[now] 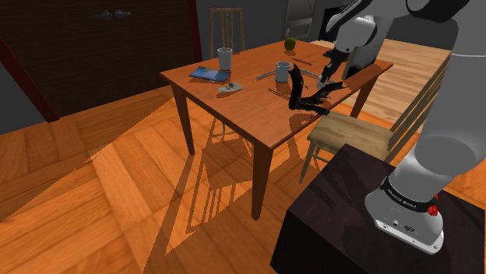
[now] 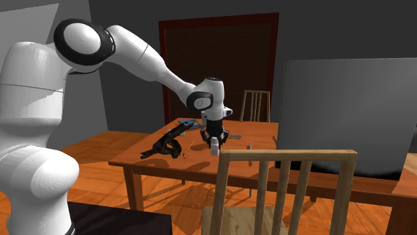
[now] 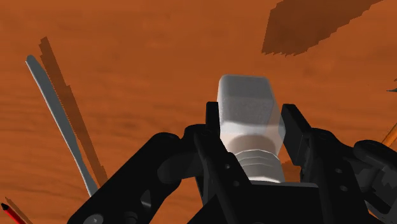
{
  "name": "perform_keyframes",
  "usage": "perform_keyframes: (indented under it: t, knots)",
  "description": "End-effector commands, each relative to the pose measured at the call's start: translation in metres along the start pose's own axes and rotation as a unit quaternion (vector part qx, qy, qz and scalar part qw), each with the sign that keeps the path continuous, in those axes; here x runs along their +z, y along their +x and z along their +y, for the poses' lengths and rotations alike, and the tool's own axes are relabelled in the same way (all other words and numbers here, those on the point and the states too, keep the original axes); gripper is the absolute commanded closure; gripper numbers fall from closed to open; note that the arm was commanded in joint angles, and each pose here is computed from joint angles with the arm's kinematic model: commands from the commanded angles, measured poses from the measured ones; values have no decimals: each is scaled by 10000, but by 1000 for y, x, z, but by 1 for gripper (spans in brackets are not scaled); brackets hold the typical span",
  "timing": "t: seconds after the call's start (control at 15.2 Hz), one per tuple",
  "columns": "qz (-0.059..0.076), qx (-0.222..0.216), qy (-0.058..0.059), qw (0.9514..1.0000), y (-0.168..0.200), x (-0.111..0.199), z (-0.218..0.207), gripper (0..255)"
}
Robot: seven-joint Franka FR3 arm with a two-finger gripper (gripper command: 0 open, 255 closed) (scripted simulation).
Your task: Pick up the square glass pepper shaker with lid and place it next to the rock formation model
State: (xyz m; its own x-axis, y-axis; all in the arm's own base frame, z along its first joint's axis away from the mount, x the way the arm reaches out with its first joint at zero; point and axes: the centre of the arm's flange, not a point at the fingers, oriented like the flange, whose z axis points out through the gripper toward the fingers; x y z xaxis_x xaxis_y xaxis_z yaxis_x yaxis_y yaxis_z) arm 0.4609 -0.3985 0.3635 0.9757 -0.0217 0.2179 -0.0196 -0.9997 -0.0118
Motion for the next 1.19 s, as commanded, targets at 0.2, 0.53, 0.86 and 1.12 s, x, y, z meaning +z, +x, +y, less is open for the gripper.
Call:
perform_keyframes:
  t: [0.2, 0.53, 0.86, 1.12]
  knots:
    - [-2, 0, 0, 10000, 6, -25, 0, 255]
    - [-2, 0, 0, 10000, 12, -51, 0, 255]
    - [-2, 0, 0, 10000, 17, -76, -1, 255]
    - [-2, 0, 0, 10000, 22, -97, -1, 255]
